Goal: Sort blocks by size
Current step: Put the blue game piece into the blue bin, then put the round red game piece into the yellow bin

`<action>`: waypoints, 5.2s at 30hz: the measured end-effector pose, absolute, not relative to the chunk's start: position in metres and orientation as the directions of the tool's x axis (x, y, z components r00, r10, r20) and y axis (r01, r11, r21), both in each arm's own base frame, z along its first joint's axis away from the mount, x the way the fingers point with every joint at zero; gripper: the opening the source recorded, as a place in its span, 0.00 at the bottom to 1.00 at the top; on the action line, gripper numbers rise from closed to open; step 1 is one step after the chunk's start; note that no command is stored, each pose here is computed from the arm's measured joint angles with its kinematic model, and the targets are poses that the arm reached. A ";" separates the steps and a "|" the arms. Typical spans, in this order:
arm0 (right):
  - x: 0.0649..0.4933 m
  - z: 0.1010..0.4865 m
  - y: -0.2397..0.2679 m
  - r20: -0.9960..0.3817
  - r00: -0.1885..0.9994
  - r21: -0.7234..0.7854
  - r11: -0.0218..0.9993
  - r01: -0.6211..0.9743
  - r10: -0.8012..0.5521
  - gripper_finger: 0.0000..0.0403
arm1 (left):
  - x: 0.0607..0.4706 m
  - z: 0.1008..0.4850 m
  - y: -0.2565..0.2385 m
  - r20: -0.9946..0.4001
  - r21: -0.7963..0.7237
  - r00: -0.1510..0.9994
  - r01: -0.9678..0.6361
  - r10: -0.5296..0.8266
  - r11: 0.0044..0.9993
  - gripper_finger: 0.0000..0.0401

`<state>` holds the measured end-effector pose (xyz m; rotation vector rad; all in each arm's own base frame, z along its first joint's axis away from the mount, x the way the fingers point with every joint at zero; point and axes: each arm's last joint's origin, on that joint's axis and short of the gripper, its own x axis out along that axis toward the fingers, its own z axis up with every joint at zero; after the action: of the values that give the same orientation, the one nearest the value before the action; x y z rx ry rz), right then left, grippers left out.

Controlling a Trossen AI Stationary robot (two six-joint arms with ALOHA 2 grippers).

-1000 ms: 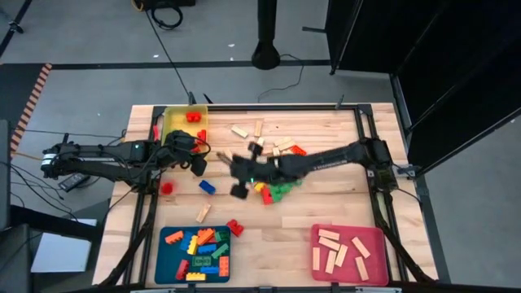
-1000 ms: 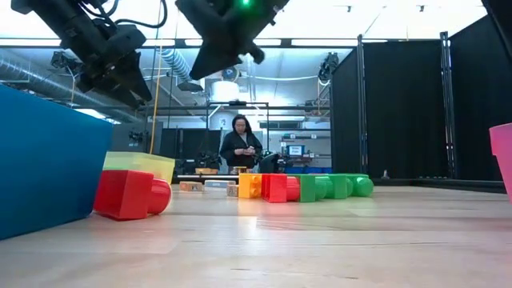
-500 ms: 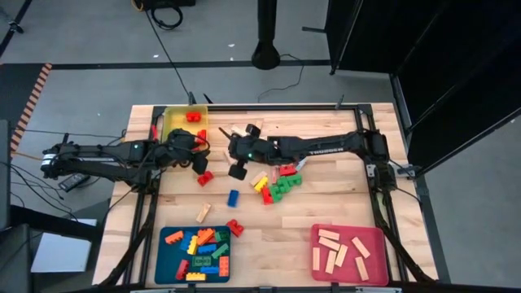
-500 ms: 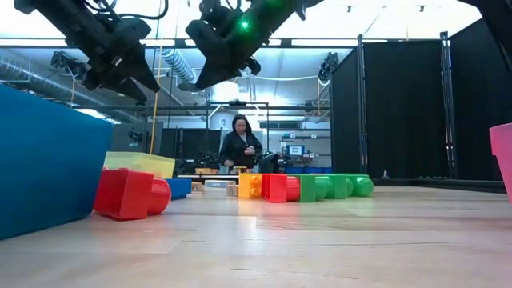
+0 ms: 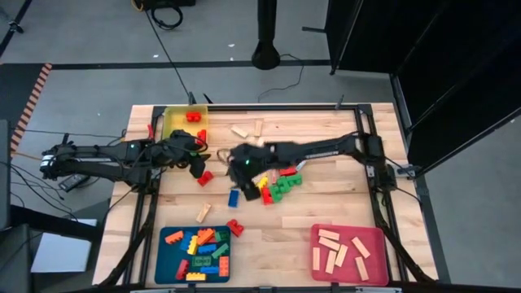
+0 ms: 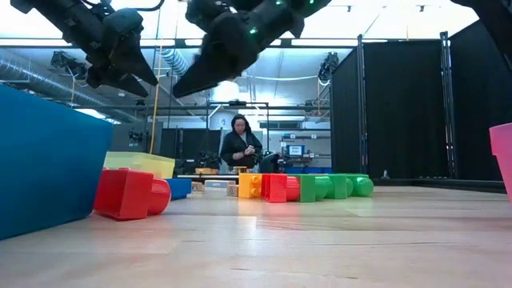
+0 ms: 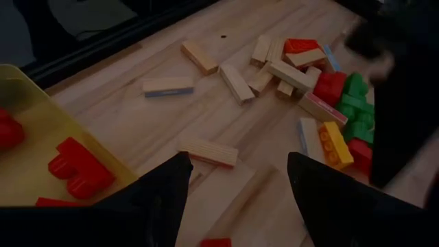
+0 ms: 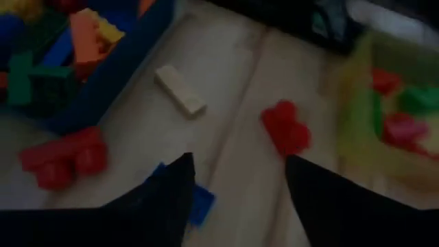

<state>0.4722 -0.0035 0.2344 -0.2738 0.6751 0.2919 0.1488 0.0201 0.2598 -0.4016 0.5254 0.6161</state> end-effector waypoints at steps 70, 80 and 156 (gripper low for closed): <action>0.542 0.241 0.080 -0.424 0.748 -0.124 0.785 -0.607 0.511 0.35 | 0.145 0.257 0.018 -0.620 -0.223 0.695 -0.602 0.365 0.767 0.63; 0.537 0.229 0.128 -0.262 0.721 -0.199 0.695 -0.691 0.642 0.35 | 0.141 0.252 0.015 -0.680 -0.159 0.679 -0.507 0.279 0.847 0.63; 0.387 0.354 0.011 -0.832 0.532 0.058 0.978 -0.199 0.158 0.61 | 0.230 0.156 0.003 -0.977 0.028 0.157 -0.578 0.144 0.816 0.29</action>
<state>0.3871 0.0106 0.3541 -0.0453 0.9870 0.2128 0.2295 0.0033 0.1557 -0.3955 1.3205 0.5359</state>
